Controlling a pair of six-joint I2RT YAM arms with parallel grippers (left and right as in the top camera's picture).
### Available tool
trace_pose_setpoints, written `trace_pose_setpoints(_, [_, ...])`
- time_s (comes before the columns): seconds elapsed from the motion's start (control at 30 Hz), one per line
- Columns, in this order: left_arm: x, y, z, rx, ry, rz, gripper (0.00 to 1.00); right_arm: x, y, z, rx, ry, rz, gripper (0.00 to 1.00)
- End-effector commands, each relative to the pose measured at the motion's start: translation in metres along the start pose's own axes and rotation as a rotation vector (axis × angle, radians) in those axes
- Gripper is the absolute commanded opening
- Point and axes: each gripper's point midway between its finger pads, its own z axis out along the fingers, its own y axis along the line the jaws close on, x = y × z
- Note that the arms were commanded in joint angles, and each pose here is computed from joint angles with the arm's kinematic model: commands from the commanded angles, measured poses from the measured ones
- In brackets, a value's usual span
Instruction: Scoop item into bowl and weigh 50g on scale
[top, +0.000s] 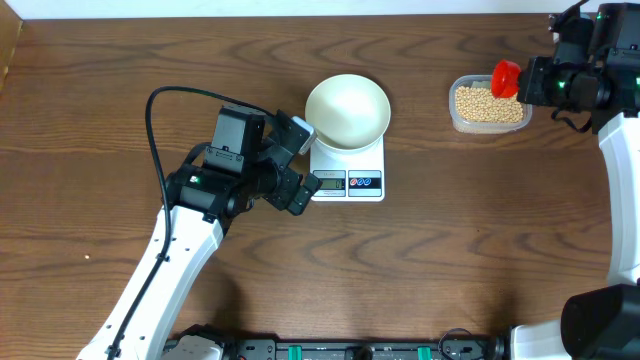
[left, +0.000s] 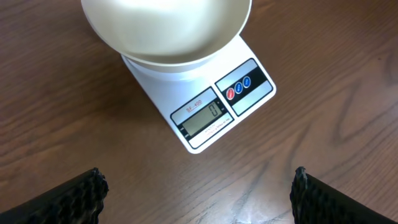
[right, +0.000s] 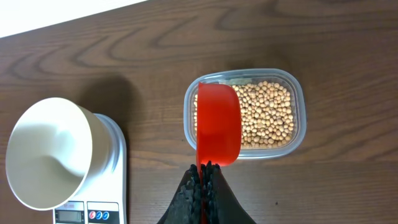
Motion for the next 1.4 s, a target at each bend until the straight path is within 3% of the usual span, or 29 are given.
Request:
trace_pose_setpoints(0.0, [-0.0022, 0.0029, -0.0013, -0.016, -0.005, 0.016, 0.96, -0.0091, -0.0022, -0.0070, 0.011, -0.028, -0.018, 0.01])
trace_pose_setpoints(0.57, [-0.0026, 0.0007, -0.0013, -0.004, -0.007, 0.095, 0.96, -0.0087, -0.0028, -0.0071, 0.012, -0.026, -0.027, 0.01])
trace_pose_setpoints(1.37, [-0.0025, 0.0010, -0.0013, -0.005, -0.007, 0.093, 0.96, -0.0083, -0.0028, -0.0071, 0.012, -0.024, -0.026, 0.01])
